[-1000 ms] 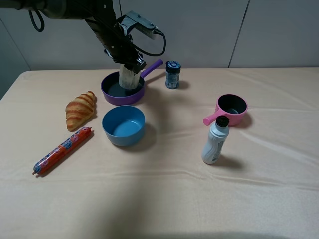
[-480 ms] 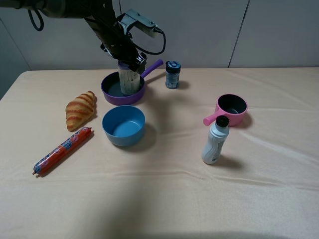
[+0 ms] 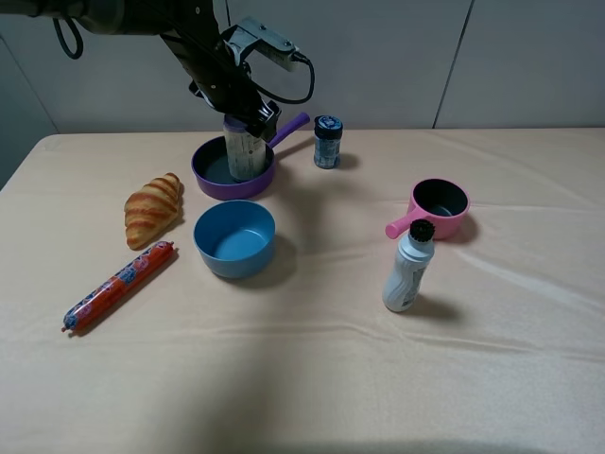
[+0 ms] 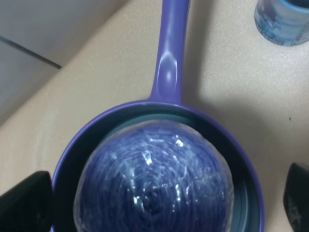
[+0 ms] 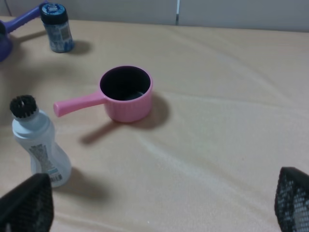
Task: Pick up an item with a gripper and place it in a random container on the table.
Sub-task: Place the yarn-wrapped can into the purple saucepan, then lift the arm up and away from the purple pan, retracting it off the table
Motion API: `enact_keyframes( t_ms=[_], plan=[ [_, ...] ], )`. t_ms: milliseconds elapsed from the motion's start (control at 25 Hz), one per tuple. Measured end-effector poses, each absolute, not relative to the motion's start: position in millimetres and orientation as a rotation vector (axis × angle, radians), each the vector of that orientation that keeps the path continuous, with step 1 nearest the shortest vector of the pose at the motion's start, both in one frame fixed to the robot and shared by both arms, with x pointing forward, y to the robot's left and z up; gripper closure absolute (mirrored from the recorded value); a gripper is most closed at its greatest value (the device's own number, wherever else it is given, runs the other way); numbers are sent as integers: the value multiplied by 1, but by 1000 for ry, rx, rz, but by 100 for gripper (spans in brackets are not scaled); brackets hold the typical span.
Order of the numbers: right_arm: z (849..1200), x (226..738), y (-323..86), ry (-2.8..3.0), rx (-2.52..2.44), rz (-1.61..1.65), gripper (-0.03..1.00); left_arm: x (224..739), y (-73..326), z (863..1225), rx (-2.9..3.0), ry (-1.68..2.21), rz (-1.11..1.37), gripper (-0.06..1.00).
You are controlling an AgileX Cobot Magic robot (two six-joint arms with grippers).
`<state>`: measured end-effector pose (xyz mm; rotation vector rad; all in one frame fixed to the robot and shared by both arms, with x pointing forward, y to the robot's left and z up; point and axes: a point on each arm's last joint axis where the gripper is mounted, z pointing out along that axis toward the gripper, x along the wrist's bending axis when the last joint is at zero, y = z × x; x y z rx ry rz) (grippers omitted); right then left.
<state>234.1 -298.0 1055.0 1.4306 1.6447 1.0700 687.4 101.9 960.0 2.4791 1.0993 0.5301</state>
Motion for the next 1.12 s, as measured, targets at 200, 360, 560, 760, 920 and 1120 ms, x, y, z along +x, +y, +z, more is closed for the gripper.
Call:
enact_keyframes(
  t_ms=[200, 360, 560, 760, 920, 1120],
  plan=[
    [1055, 234, -298, 1645, 1431, 1070, 27, 687, 102, 960, 2479, 1099, 530, -5],
    [1055, 234, -298, 1645, 1431, 1070, 27, 687, 102, 960, 2479, 1099, 530, -5],
    [1055, 234, -298, 1645, 1431, 1070, 27, 685, 103, 976, 2452, 1088, 556, -5],
    [1055, 234, -298, 1645, 1431, 1070, 27, 678, 106, 1003, 2428, 1086, 567, -5],
    [1055, 234, -298, 1645, 1431, 1070, 27, 666, 112, 1024, 2460, 1104, 538, -5],
    [1055, 234, -298, 1645, 1431, 1070, 27, 650, 119, 1048, 2492, 1124, 506, -5]
  ],
)
